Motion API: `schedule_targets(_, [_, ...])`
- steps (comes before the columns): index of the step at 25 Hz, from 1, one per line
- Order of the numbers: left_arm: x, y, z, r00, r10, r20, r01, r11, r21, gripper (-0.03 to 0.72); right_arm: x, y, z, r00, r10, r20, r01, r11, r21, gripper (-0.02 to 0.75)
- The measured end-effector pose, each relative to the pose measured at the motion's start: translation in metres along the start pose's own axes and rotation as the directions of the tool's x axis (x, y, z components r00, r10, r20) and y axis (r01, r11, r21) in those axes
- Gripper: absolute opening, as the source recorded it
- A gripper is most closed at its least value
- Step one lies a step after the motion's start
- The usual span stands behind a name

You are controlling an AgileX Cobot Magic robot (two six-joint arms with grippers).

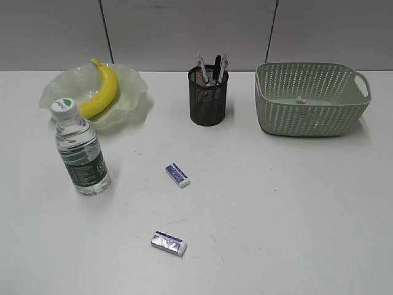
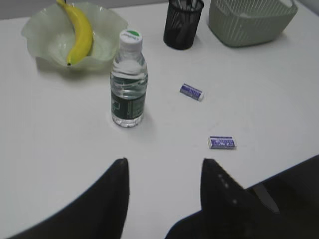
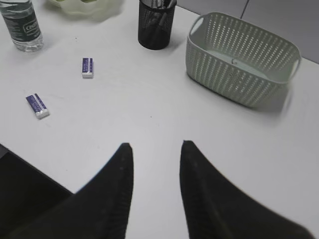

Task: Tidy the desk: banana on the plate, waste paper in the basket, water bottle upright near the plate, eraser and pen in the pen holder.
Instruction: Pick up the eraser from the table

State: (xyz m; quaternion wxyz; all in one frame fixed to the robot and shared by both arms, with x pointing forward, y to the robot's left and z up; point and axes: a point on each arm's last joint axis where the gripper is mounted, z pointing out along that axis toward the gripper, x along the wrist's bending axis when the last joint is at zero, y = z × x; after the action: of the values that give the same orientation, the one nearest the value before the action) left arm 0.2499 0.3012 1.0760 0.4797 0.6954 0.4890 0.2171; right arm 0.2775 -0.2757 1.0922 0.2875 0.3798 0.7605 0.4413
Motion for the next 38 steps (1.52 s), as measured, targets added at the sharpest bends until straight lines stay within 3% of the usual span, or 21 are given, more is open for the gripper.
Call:
schedule_targets(8, [0.007, -0.016, -0.009, 0.998, 0.067, -0.021, -0.068, 0.997, -0.024, 0.299, 0.006, 0.095, 0.088, 0.963, -0.112, -0.247, 0.169, 0.960, 0.222, 0.268])
schedule_targets(12, [0.006, -0.017, -0.009, 0.997, 0.081, -0.014, -0.082, 0.996, -0.022, 0.293, 0.014, 0.127, 0.142, 0.927, -0.099, -0.361, 0.232, 0.909, 0.346, 0.268])
schedule_targets(14, [0.006, -0.018, -0.010, 0.997, 0.082, -0.006, -0.082, 0.996, -0.031, 0.293, 0.030, 0.129, 0.173, 0.895, -0.144, -0.423, 0.329, 0.853, 0.406, 0.268])
schedule_targets(21, [0.006, -0.019, -0.012, 0.997, 0.080, -0.001, -0.080, 0.996, -0.038, 0.293, 0.112, 0.096, 0.259, 0.770, -0.232, -0.594, 0.576, 0.652, 0.492, 0.268])
schedule_targets(25, [0.006, -0.019, -0.012, 0.997, 0.082, 0.000, -0.082, 0.996, -0.038, 0.293, 0.148, 0.066, 0.302, 0.764, -0.187, -0.618, 0.594, 0.579, 0.559, 0.326])
schedule_targets(30, [0.005, -0.019, -0.012, 0.997, 0.081, 0.001, -0.081, 0.996, -0.038, 0.293, 0.167, 0.038, 0.347, 0.787, -0.141, -0.601, 0.574, 0.527, 0.627, 0.386])
schedule_targets(38, [0.005, -0.019, -0.012, 0.997, 0.081, 0.001, -0.081, 0.996, -0.038, 0.293, 0.181, 0.012, 0.387, 0.807, -0.113, -0.580, 0.554, 0.486, 0.676, 0.392])
